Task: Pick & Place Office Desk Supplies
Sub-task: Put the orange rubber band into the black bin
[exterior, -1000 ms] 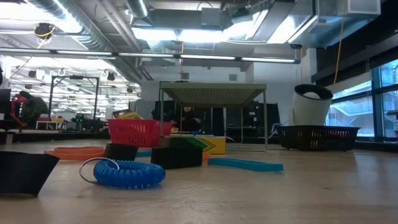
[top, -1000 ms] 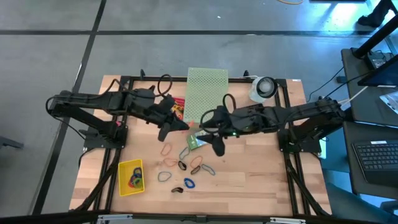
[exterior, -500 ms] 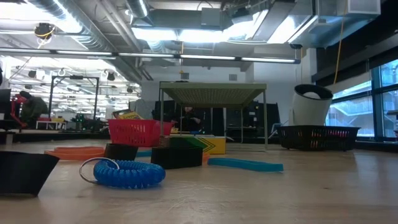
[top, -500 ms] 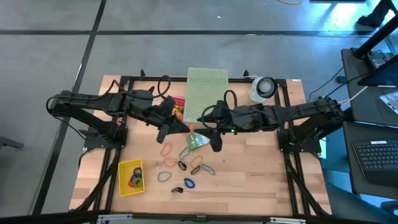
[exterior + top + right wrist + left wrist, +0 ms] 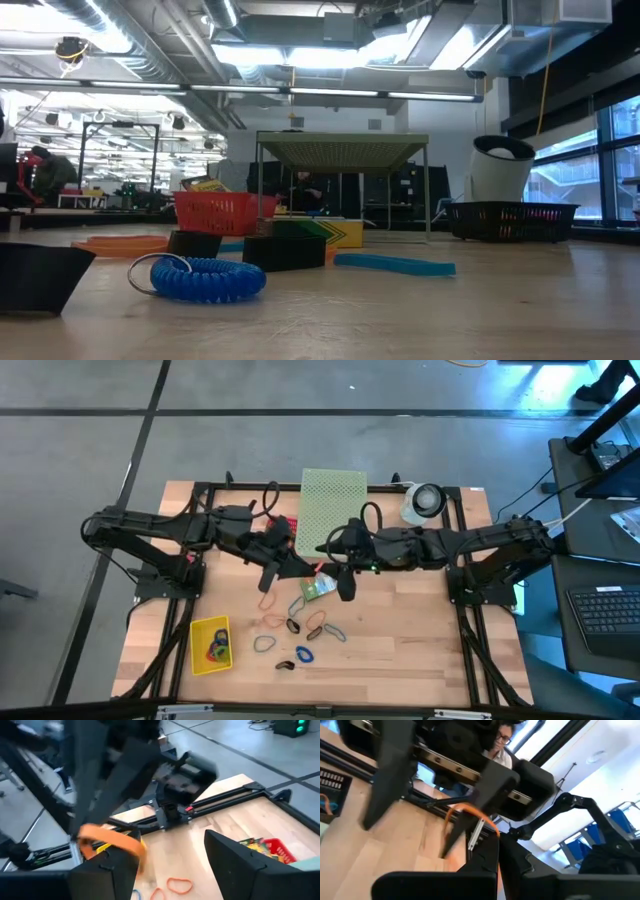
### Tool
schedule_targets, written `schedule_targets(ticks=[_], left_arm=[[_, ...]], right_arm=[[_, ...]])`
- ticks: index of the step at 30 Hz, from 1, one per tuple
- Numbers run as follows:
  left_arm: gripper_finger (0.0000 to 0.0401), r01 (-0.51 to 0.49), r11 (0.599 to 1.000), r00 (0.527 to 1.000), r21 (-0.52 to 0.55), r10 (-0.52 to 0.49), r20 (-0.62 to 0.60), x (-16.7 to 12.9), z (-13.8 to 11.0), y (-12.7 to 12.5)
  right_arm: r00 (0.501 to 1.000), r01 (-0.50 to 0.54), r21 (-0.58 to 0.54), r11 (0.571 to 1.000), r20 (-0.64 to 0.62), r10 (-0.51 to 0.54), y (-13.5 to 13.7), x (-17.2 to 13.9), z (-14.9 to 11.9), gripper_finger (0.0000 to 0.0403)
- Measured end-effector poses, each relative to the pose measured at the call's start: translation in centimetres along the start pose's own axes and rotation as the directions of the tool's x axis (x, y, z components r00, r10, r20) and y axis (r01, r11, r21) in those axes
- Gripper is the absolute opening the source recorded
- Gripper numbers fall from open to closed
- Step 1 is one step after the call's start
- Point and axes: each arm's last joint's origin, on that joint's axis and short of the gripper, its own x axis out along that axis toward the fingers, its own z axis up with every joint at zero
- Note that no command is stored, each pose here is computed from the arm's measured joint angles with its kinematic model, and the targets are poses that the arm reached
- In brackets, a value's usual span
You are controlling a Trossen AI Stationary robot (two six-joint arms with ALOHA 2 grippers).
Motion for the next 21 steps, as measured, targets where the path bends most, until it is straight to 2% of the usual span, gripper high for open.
schedule_targets(ticks=[3,5,7,11,21], left_arm=[[0.0002,0.003,1.000,1.000,0.001,-0.003,0.004,-0.01,0.04,-0.04],[0.0002,0.004,1.000,1.000,0.001,-0.004,0.005,-0.01,0.05,-0.04],[0.0002,0.007,1.000,1.000,0.002,-0.007,0.010,-0.01,0.09,-0.07],[0.0002,0.009,1.000,1.000,0.003,-0.009,0.014,-0.04,0.14,-0.11],[0.0003,-0.042,0.999,0.999,-0.003,0.042,0.029,-0.11,0.30,0.41]], right_arm=[[1.000,0.006,0.001,1.000,0.004,-0.006,-0.02,0.00,0.02,0.0202],[1.000,0.008,0.013,1.000,0.003,-0.008,-0.01,0.00,0.00,0.0173],[1.000,0.010,0.016,1.000,0.003,-0.010,-0.02,0.00,0.00,0.0131],[1.000,0.002,0.010,1.000,0.000,-0.002,-0.01,0.00,0.00,0.0021],[0.999,-0.032,0.046,0.998,-0.015,0.032,-0.02,0.03,-0.01,0.0003]])
